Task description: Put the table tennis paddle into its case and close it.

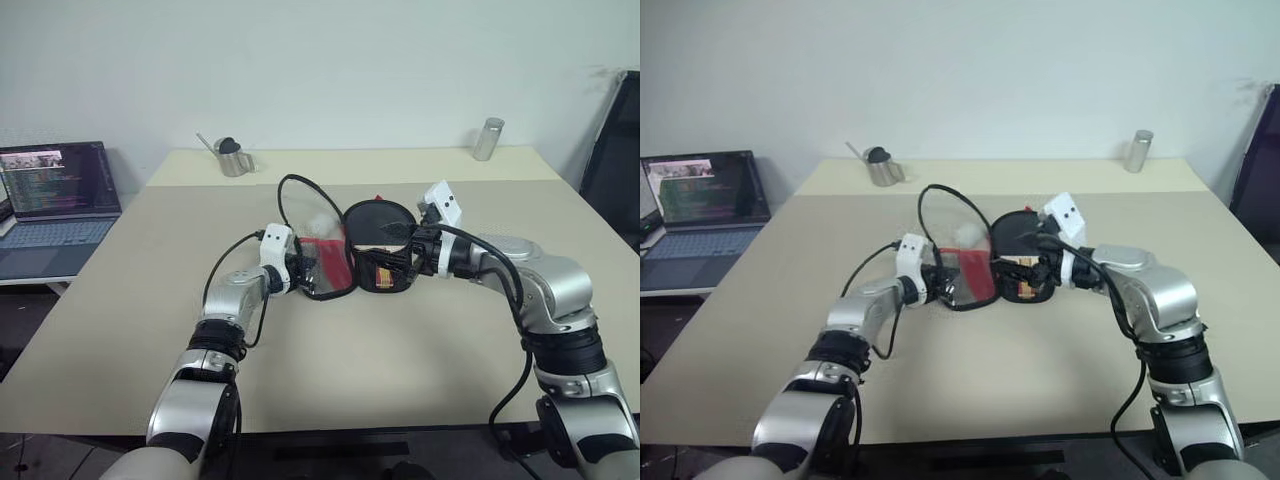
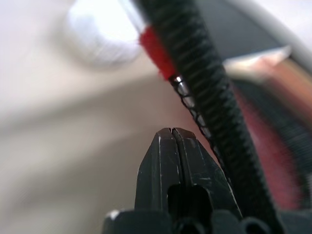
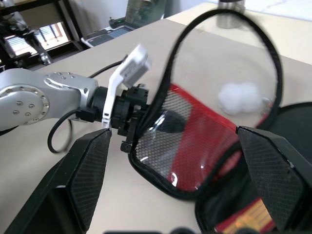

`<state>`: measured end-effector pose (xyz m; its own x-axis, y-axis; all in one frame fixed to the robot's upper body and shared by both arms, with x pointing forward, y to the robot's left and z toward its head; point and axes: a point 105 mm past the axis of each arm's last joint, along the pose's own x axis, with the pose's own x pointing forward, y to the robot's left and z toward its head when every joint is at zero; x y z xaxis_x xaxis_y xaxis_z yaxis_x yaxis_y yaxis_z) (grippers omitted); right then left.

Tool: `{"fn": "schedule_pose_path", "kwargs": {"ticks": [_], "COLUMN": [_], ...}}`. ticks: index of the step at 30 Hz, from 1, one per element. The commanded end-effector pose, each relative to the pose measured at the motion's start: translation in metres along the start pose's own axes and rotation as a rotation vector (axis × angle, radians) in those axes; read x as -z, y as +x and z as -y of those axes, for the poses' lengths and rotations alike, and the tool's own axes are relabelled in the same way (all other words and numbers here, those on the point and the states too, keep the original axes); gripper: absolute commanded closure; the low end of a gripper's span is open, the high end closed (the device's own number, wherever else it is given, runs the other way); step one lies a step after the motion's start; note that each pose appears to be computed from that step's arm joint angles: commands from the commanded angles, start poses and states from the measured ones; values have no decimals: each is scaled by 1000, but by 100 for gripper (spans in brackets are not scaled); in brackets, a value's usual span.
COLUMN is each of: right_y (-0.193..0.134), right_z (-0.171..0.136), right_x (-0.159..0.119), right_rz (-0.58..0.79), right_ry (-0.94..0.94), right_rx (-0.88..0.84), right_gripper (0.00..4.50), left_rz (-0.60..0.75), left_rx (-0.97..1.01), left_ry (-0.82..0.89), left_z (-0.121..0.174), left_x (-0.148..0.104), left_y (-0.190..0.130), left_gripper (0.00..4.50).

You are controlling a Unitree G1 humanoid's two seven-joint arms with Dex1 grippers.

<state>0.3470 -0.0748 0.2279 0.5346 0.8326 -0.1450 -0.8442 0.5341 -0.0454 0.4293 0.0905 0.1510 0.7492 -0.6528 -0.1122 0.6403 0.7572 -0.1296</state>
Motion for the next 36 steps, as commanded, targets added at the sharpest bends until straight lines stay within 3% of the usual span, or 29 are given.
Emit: {"fn": "schedule_pose_path", "kwargs": {"ticks": [1, 4, 8, 11, 14, 18, 21, 24, 32, 36], "right_y": [-18, -28, -40, -47, -62, -64, -56, -48, -28, -21], "right_z": [16, 35, 59, 68, 89, 99, 96, 96, 93, 88], "right_x": [-19, -21, -25, -26, -6, 35, 64, 74, 95, 108], "right_rz": [65, 76, 106, 129, 140, 107, 57, 65, 34, 1], "right_ry": [-40, -14, 36, 94, 330, 612, 723, 797, 877, 920], "right_rx": [81, 179, 319, 385, 497, 561, 564, 559, 555, 540], "right_gripper": [0, 0, 0, 0, 0, 0, 0, 0, 0, 0], "left_rz": [180, 191, 15, -12, 151, 239, 205, 155, 105, 72], "left_rx": [149, 125, 36, -3, 98, 299, 273, 231, 241, 238], "left_ry": [69, 46, 144, 133, 84, 78, 75, 82, 105, 108], "left_z": [51, 76, 87, 81, 74, 56, 29, 12, 16, 23], "left_x": [-61, -60, -11, 3, -36, -76, -80, -74, -63, -52], "left_y": [17, 42, 66, 64, 38, -35, -73, -98, -133, -138], "left_gripper": [445, 445, 445, 445, 445, 445, 389, 286, 17, 2]}}
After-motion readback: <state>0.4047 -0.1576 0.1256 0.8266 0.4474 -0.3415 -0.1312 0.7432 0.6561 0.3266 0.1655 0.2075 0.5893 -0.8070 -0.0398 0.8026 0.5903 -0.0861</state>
